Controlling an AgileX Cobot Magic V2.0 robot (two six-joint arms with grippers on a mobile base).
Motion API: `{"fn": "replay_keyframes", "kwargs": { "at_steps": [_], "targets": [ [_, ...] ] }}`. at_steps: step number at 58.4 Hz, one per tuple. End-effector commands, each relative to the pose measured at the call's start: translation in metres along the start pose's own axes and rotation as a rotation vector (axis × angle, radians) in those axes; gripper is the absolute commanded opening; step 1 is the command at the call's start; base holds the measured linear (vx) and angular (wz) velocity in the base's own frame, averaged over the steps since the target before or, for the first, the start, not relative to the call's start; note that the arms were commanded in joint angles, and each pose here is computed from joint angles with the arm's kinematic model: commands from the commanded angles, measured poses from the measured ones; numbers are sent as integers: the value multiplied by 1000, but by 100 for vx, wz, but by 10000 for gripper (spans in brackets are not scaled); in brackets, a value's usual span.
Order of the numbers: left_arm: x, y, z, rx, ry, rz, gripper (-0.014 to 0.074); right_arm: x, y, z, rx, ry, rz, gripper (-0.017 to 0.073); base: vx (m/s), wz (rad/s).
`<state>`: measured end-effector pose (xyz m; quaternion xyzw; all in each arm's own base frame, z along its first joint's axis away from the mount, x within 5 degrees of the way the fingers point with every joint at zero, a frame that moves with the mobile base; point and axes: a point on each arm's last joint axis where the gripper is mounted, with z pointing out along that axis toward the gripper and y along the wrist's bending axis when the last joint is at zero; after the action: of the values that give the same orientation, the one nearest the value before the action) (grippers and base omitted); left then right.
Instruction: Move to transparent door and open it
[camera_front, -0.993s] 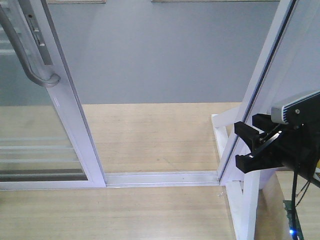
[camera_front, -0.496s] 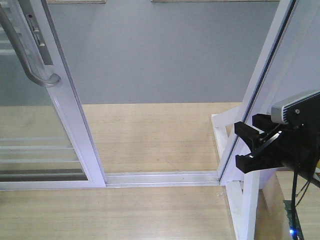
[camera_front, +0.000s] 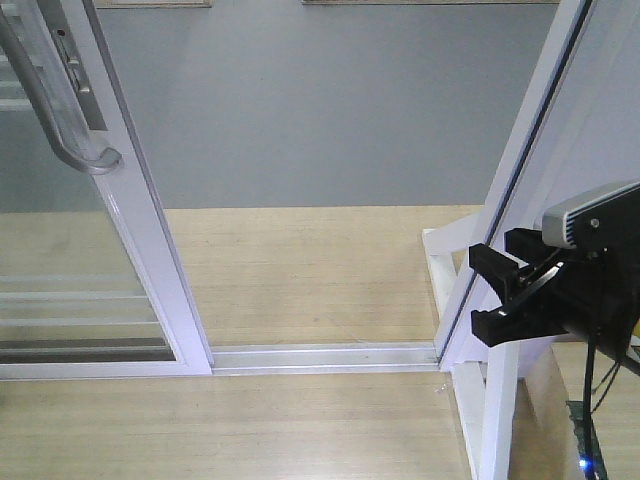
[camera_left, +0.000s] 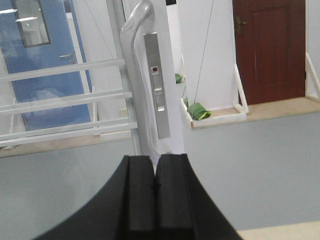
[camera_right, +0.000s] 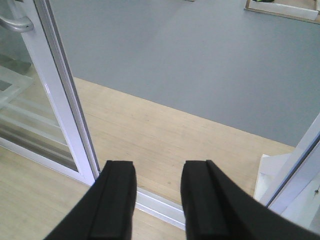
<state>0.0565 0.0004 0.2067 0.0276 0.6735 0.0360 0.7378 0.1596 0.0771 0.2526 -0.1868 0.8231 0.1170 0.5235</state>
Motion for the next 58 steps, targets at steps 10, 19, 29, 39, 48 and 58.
{"fn": "replay_keyframes", "kwargs": {
  "at_steps": [10, 19, 29, 39, 48, 58],
  "targets": [
    [7, -1, -1, 6, -15, -75, -7, -13, 0, -3, -5, -69, -5, 309, 0, 0],
    [7, -1, -1, 6, -15, -75, -6, -13, 0, -3, -4, -64, -5, 309, 0, 0],
    [7, -1, -1, 6, -15, -75, -6, -13, 0, -3, -4, -64, -5, 309, 0, 0],
    [7, -1, -1, 6, -15, -75, -6, -13, 0, -3, -4, -63, -5, 309, 0, 0],
    [7, -1, -1, 6, -14, -75, -6, -16, -7, -17, 42, -94, -7, 265, 0, 0],
    [7, -1, -1, 6, -14, -75, -6, -24, -33, -58, 222, -241, 102, 89, 0, 0]
  ]
}}
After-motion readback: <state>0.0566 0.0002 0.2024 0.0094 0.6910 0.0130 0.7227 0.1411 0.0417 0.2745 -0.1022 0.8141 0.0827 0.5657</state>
